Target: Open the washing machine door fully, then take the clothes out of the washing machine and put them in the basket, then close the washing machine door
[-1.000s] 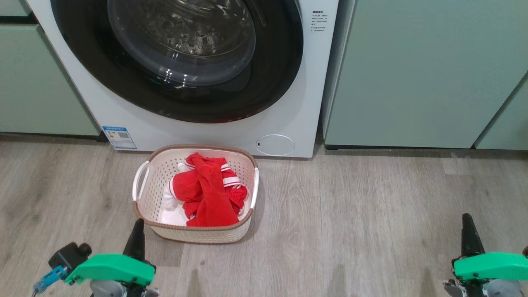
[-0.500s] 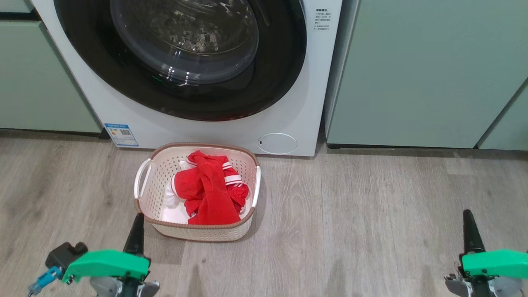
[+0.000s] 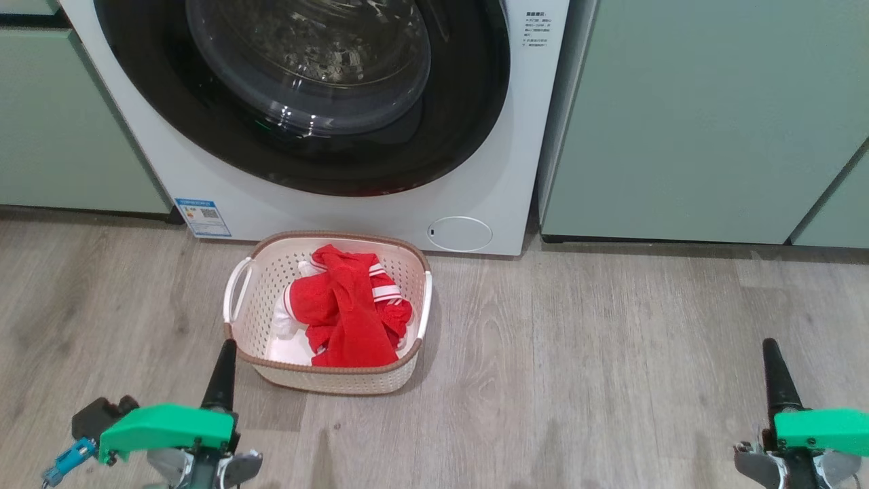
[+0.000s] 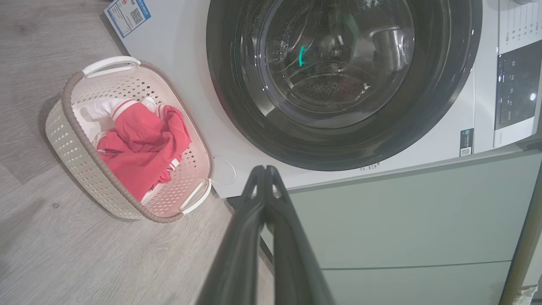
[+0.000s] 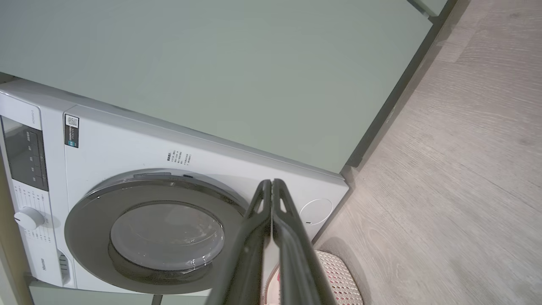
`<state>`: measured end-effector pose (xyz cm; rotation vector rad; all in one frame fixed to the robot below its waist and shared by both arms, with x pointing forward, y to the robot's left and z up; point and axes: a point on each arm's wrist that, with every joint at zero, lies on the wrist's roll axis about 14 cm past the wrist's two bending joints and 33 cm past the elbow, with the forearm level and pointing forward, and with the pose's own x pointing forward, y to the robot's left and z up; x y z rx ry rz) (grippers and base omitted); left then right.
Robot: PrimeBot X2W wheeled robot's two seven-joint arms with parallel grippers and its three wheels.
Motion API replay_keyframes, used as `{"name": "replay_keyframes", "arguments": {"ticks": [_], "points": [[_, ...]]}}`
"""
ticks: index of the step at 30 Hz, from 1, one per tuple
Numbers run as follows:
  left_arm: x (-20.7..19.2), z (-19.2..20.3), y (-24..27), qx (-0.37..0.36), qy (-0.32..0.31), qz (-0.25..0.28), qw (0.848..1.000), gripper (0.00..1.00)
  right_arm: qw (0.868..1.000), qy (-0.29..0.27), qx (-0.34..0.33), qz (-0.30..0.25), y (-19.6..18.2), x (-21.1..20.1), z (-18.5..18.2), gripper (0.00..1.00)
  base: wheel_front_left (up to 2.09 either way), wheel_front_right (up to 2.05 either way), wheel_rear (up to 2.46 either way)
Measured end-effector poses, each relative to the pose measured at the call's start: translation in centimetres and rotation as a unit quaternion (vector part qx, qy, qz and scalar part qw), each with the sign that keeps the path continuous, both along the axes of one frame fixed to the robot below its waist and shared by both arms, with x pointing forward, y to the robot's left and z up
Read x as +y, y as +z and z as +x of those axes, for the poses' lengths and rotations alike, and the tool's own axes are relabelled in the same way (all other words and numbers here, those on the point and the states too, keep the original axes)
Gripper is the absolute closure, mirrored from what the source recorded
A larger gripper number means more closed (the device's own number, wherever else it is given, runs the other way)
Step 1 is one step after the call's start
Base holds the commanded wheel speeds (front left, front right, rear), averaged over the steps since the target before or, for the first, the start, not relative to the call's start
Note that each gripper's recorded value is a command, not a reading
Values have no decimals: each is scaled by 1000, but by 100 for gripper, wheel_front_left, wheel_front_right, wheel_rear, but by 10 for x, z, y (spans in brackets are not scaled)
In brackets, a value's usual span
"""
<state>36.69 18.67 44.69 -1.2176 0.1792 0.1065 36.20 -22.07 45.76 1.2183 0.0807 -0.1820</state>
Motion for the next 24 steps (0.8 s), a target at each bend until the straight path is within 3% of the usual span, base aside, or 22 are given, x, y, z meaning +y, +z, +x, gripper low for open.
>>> {"name": "replay_keyframes", "arguments": {"ticks": [24], "points": [[3, 5, 20, -32, 18, -126, 991, 100, 991, 7, -32, 127, 13, 9, 9, 100, 0, 0, 0]]}}
